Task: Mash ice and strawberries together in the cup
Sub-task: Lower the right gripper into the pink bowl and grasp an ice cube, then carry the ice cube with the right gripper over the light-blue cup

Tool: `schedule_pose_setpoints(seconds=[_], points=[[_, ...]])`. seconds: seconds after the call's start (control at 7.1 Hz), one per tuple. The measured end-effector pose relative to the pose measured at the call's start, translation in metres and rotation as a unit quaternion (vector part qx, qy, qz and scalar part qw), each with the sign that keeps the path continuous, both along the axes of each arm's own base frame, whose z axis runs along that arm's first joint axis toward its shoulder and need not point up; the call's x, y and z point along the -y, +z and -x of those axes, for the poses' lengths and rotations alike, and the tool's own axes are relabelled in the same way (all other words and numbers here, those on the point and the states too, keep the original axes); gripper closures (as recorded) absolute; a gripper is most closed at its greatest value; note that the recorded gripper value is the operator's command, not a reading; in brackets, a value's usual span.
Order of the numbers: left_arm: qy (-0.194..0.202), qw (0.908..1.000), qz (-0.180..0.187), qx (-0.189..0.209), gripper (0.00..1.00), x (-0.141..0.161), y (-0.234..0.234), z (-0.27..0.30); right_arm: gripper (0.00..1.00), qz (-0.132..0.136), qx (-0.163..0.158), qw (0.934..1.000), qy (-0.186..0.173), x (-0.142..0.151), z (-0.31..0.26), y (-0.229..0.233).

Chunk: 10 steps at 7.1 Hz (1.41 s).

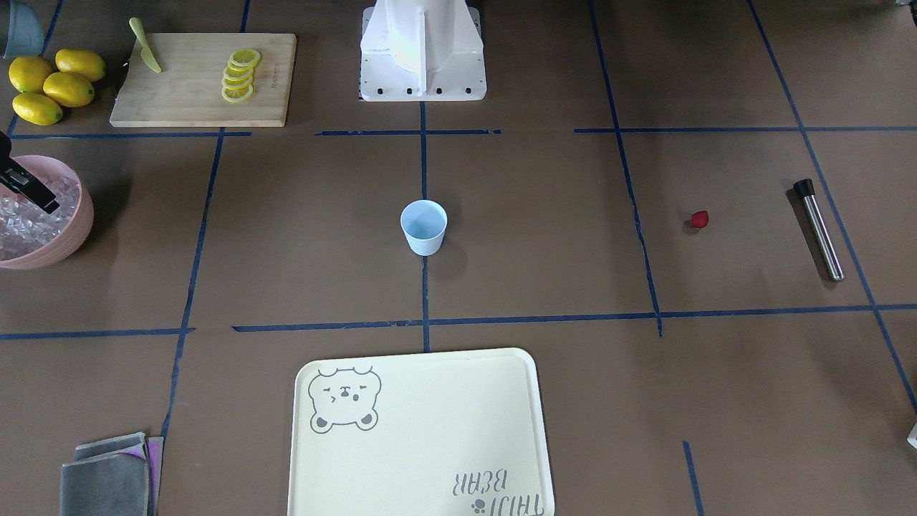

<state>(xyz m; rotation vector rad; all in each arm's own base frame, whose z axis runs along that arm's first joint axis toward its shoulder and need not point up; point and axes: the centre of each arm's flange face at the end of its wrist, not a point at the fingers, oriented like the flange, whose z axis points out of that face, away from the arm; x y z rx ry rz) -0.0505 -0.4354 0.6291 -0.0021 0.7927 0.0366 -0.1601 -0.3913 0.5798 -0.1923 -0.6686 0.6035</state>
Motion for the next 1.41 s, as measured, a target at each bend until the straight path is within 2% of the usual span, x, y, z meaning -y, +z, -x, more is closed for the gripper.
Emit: schedule_pose_setpoints(seconds=[0.56,0.7,1.13,1.27,1.41], points=[[0.000,1.0000,0.000,0.000,0.00,0.0000,0.0000,0.0000,0.25,0.013,0.003,0.9997,0.019,0.0032,0.0024,-0.0025],[0.000,1.0000,-0.001,0.000,0.00,0.0001,-0.0011,0.0000,0.35,0.013,0.003,0.9997,0.019,0.0033,0.0026,-0.0022],[-0.001,1.0000,-0.004,0.000,0.00,0.0002,-0.0047,0.0004,0.86,0.016,0.002,0.9997,0.020,0.0032,0.0027,-0.0009],[-0.001,1.0000,-0.005,0.000,0.00,0.0003,-0.0061,0.0004,0.96,0.017,0.002,0.9996,0.020,0.0032,0.0027,-0.0007],[-0.001,1.0000,-0.006,0.000,0.00,0.0004,-0.0073,0.0004,0.98,0.017,0.003,0.9996,0.021,0.0031,0.0028,-0.0010]])
